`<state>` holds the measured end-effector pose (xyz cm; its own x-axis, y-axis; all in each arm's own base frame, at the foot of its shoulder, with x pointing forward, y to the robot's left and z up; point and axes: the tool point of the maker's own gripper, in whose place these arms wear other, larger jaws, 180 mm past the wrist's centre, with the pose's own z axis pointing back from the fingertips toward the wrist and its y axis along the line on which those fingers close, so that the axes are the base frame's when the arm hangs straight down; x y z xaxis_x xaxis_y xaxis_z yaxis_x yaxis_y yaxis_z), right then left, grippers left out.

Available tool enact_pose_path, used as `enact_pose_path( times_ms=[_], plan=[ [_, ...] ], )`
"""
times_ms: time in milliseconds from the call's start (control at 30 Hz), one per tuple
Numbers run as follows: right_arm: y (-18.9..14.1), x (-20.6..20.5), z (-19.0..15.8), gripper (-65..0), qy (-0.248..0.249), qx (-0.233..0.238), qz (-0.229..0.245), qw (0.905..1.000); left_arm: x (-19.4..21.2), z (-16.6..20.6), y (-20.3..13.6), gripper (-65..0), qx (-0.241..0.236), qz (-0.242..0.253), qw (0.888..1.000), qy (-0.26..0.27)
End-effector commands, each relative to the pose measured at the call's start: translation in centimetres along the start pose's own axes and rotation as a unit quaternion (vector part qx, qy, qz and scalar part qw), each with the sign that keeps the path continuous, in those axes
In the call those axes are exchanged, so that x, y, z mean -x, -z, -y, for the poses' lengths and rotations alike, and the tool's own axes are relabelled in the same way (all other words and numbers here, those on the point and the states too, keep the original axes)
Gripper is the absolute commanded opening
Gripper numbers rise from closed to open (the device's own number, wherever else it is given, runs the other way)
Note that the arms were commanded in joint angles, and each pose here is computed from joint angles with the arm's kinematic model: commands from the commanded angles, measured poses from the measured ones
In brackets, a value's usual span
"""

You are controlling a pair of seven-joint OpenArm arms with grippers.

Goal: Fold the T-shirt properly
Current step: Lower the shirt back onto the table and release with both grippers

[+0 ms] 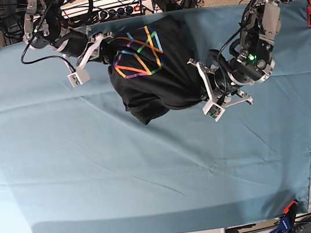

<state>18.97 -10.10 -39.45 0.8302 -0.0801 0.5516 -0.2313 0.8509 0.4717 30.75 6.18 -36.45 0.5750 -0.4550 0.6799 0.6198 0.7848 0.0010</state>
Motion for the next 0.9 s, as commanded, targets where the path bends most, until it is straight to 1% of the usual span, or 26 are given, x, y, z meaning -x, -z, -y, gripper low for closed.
enact_pose_path(
  times_ms=[0,100,233,467,533,633,767,867],
  plan=[
    [-0.2,0.0,0.5,-65.0,-0.006,0.012,-0.005,0.9999,-1.5,-0.6,-0.4,-65.0,-0.005,0.025,1.0,0.003],
    [0.2,0.4,-0.7,-65.0,-0.007,-0.009,-0.016,0.9998,-1.8,-0.4,-0.4,-65.0,-0.004,0.031,1.0,0.002],
    [1.3,1.3,-3.2,-65.0,-0.025,-0.044,-0.042,0.9978,-2.4,0.1,-0.2,-65.0,0.001,0.039,0.999,-0.003],
    [2.9,4.2,-7.6,-65.0,-0.073,-0.094,-0.103,0.9875,-2.9,0.8,0.0,-65.0,0.008,0.046,0.999,-0.009],
    [3.1,4.6,-8.0,-65.0,-0.085,-0.095,-0.111,0.9855,-2.9,0.8,0.0,-65.0,0.009,0.047,0.999,-0.009],
    [3.1,4.7,-7.5,-65.0,-0.089,-0.086,-0.114,0.9857,-2.7,0.4,0.1,-65.0,-0.003,0.042,0.999,-0.001],
    [2.8,4.3,-6.0,-65.0,-0.07,-0.06,-0.109,0.9898,-2.5,-0.3,0.0,-65.0,-0.022,0.035,0.999,0.013],
    [2.4,4.0,-4.8,-65.0,-0.06,-0.045,-0.102,0.9919,-2.4,-0.3,0.0,-65.0,-0.022,0.035,0.999,0.014]
  ],
)
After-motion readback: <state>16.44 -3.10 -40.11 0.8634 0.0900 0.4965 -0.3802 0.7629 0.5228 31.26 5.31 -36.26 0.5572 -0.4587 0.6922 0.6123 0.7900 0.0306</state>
